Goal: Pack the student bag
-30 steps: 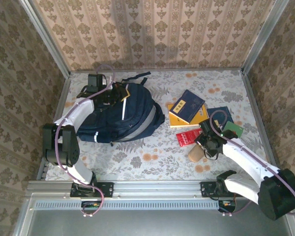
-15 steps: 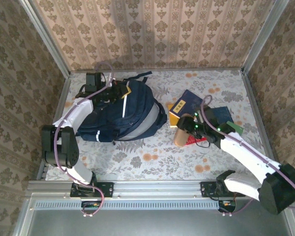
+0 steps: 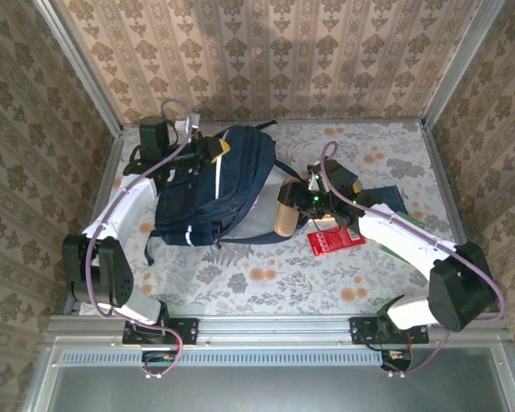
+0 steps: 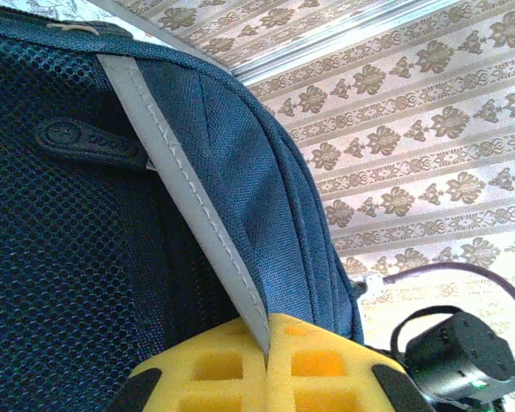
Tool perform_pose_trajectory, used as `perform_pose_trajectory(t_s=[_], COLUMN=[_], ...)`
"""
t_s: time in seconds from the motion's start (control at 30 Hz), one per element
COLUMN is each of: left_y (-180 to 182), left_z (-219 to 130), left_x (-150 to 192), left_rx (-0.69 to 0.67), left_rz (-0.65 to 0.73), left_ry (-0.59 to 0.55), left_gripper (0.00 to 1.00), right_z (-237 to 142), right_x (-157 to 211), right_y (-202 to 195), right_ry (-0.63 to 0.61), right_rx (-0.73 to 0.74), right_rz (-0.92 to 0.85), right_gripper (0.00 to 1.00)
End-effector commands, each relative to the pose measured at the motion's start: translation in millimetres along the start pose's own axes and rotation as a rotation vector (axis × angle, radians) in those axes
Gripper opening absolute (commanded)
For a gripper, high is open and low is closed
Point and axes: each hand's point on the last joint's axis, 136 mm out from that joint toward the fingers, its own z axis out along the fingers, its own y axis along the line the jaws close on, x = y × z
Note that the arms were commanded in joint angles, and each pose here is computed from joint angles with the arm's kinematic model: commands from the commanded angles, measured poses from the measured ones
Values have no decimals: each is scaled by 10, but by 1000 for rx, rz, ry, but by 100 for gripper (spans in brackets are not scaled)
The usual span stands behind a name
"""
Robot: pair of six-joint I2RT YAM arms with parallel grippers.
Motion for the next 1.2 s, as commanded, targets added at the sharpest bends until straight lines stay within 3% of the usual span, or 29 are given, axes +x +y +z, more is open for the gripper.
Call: perform_pose_trajectory(t_s=[0.0,0.23,0.43,0.67,0.83,0.97,1.17], left_y=[-661,-723,-772,-871,-947,-919,-878], left_z=[-161,-148,-139,-125,-111,-103,-99], left_x=[-125,-113,-71,-17,33,9,4], left_rx=[174,212,218,247,265,262,254], left_rz=[185,187,202,228,249,242,235], left_ry=[-37,-36,-26,-12,3,3,1], left_gripper=[0,0,0,0,0,0,0], right_z=[96,499,898,1556,1972,2234,2563], right_x=[-131,-272,-284,-175,-106,48,189], right_y=[305,583,1081,1143,1334,1577,1390], right_ry=[-26,-31,6,56,31,0,30], right_rx=[-128,-228,-313,-235,-271,-211,-133], right_rz=[23,87,50,52,116,27,56], right_gripper=[24,24,25,30,34,43,76])
